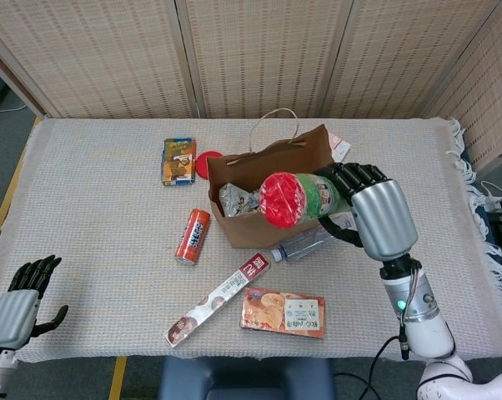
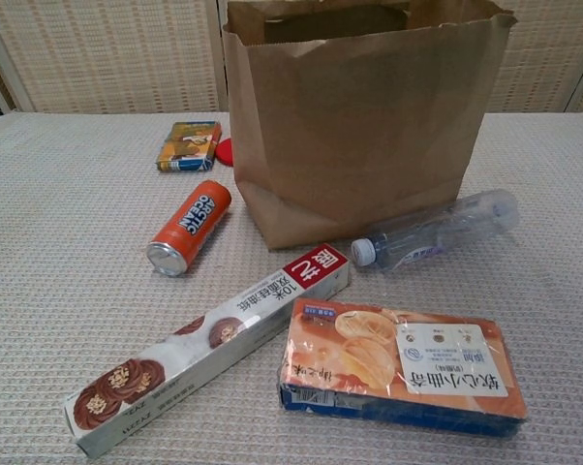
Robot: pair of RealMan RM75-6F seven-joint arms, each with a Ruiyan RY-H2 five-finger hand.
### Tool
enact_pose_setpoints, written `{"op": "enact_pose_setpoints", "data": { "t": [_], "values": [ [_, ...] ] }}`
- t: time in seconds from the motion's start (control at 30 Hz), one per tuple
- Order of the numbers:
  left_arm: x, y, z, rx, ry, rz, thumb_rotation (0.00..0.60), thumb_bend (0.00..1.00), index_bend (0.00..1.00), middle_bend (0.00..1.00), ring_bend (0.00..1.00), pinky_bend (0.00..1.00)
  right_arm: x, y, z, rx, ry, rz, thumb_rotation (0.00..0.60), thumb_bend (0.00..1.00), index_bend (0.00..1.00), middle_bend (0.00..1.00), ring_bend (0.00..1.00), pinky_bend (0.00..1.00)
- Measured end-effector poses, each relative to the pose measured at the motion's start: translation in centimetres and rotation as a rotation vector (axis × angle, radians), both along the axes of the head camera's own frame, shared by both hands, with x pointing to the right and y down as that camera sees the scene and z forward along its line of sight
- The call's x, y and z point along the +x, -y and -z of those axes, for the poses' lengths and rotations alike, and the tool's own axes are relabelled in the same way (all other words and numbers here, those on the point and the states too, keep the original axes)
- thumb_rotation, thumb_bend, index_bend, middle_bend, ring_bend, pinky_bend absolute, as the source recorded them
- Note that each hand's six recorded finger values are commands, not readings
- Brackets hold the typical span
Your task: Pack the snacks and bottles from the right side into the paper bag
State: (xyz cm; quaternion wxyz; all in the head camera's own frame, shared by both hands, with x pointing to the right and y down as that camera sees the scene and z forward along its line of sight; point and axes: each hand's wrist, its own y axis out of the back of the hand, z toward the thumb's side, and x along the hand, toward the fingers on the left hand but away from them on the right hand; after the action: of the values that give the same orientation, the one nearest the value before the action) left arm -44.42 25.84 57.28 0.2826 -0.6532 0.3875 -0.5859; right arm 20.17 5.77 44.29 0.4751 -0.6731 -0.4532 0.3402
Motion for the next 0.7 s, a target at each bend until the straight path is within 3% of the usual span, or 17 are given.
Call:
{"op": "enact_pose_setpoints", "data": {
  "t": [0.17, 0.3, 0.57, 0.7],
  "values": [
    [0.0, 0.0, 0.0, -0.001, -0.002, 0.001, 0.6, 0.34, 0.0, 0.0, 0.0, 0.02, -1.8, 2.2, 1.0, 0.076, -0.042, -0.01, 0.6, 0.48, 0.59, 0.59, 0.64, 0.74],
    [-0.1, 0.0, 0.1, -0.001, -0.004, 0.003, 0.6, 0.34, 0.0, 0.0, 0.0, 0.02, -2.6, 3.2, -0.1, 0.071, -0.073, -0.031, 0.6, 0.48, 0.58, 0.59, 0.64, 0.74],
    [-0.3, -0.1, 0.0, -0.015, -0.013, 0.007, 0.6, 0.34, 0.0, 0.0, 0.0, 0.02, -4.4, 4.5, -7.6, 0.012, -0.229, -0.071, 0.6, 0.48, 0.56, 0.59, 0.62, 0.73],
    [-0.3, 0.0, 0.0, -0.017, -0.021, 0.013, 0.6, 0.34, 0.0, 0.0, 0.0, 0.02, -5.3, 3.8, -11.6, -0.042, -0.311, -0.059, 0.6, 0.46, 0.45, 0.58, 0.53, 0.66]
  ]
}}
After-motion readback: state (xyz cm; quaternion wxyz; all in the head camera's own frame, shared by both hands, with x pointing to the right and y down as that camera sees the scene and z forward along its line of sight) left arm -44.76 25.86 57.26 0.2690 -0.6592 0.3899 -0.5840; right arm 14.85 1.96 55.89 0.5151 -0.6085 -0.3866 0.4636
